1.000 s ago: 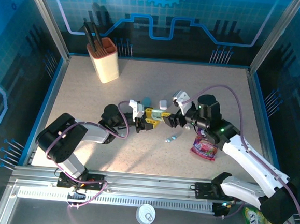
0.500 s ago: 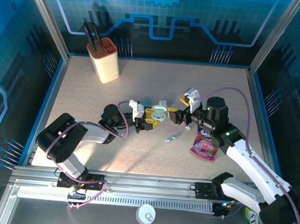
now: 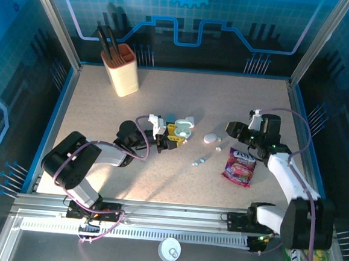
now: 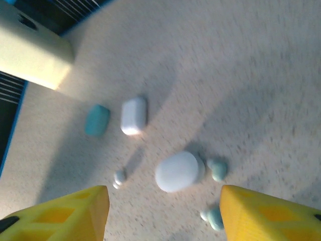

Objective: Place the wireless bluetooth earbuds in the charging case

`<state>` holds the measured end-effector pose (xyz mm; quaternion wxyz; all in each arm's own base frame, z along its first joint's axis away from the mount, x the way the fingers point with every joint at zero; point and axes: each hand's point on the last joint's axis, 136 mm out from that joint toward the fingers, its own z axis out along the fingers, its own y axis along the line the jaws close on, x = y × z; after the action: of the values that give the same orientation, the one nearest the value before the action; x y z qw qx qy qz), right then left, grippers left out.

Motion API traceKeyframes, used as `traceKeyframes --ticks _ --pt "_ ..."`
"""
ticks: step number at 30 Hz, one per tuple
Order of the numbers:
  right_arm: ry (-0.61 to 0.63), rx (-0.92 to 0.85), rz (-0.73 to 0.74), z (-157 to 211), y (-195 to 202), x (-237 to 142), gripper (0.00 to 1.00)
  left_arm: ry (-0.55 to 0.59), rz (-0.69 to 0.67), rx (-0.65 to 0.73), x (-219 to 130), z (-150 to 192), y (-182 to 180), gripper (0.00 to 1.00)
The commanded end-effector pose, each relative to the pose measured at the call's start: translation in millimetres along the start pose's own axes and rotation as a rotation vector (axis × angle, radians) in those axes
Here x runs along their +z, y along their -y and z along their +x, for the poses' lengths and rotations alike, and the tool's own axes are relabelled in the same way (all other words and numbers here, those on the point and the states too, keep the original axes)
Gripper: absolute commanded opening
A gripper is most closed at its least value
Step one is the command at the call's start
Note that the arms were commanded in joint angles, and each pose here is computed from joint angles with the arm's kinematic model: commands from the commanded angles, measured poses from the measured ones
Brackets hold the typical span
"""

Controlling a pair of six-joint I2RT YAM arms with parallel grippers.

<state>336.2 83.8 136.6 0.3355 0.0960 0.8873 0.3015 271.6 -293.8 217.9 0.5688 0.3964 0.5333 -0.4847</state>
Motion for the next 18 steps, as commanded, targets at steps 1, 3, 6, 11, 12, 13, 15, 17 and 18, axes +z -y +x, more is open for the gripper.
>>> traceKeyframes --ticks 1,3,6,11,12,13,15,17,18 --pt "-0.101 0.097 -0.030 11.4 4.1 15.7 0.59 0.029 -0.009 0.012 -3.6 -9.5 1.1 0.35" --pt "-0.133 0.109 -0.013 12.4 10.4 26.0 0.59 0.029 -0.009 0.009 -3.8 -9.4 1.4 0.35" --pt "-0.194 0.110 0.011 23.1 18.6 41.2 0.59 0.026 -0.009 0.007 -4.1 -7.9 1.8 0.35" --pt "-0.284 0.091 0.041 46.1 22.4 55.0 0.59 0.022 -0.018 0.007 -5.4 -5.3 0.9 0.35" --pt "-0.297 0.088 0.046 49.5 23.0 56.9 0.60 0.020 -0.016 0.005 -5.4 -4.3 1.0 0.35" --pt "-0.309 0.085 0.052 52.7 23.8 58.8 0.60 0.019 -0.015 0.004 -5.1 -3.7 0.7 0.35" --pt "-0.328 0.075 0.064 58.2 25.2 62.0 0.60 0.016 -0.014 0.002 -4.8 -2.4 0.1 0.35" --pt "-0.352 0.062 0.075 64.0 25.2 64.7 0.61 0.017 -0.013 0.005 -4.7 -3.0 0.1 0.35" --pt "-0.366 0.054 0.081 66.5 24.5 65.8 0.61 0.016 -0.014 0.004 -4.9 -2.5 0.2 0.35"
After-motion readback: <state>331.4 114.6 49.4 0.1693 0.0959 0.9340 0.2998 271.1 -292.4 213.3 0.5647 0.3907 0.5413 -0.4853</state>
